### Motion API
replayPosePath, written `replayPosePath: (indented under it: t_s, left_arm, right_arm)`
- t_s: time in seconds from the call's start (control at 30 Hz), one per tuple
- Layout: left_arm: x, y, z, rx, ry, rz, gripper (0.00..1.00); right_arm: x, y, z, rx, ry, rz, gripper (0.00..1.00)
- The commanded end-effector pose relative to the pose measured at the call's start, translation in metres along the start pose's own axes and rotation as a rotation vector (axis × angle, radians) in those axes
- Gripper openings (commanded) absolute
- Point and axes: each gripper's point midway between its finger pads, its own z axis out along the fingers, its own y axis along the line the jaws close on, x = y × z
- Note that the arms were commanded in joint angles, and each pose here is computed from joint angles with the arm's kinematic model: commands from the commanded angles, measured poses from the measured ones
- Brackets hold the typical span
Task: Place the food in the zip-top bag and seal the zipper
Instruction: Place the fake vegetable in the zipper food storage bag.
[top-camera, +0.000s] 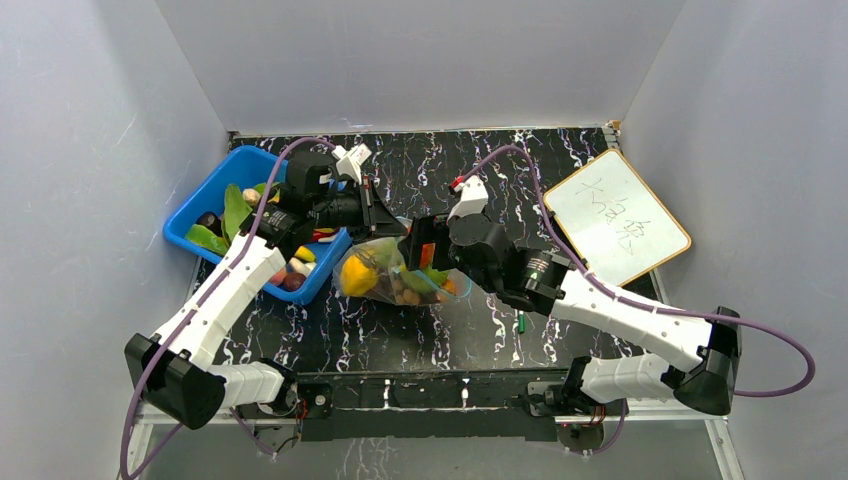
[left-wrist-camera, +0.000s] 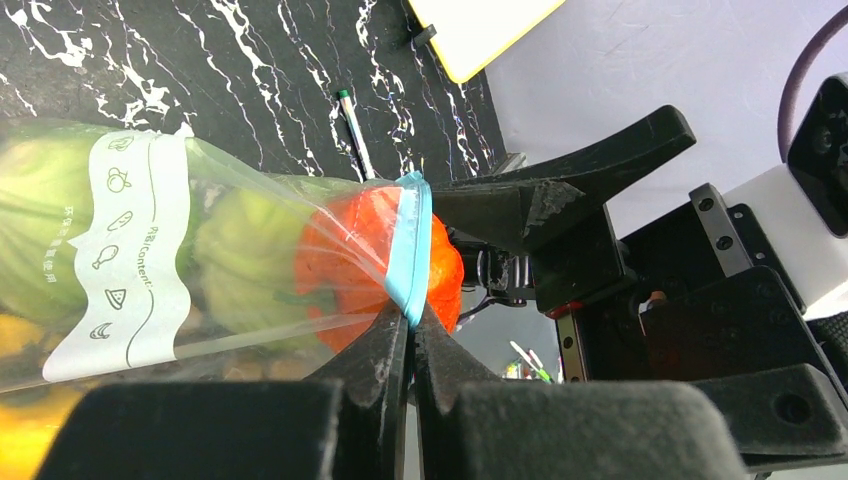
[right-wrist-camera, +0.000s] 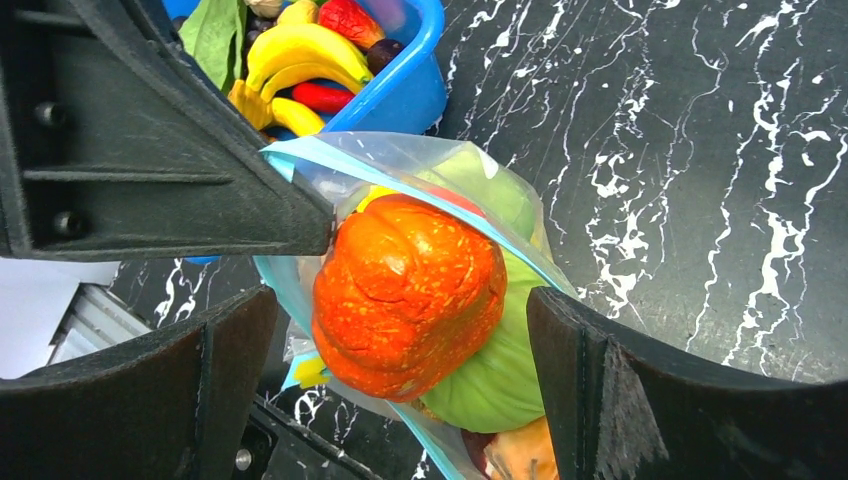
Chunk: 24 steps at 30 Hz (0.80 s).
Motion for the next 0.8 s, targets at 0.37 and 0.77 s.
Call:
replayPosePath:
  t_s: [0.37,0.77]
  left_arm:
    - [-0.005,-0.026,-0.010,0.090,-0.022,0.045,0.00]
    - [-0.003,-0.041,-0.008,0.195,-0.015,0.006,0.00]
  right_arm:
    - [-0.023,0.015,-0.019,-0.086,-0.055,0.067,0.40]
    - [0.036,0.016,0.035,-0.082,0.037,0.059,0.26]
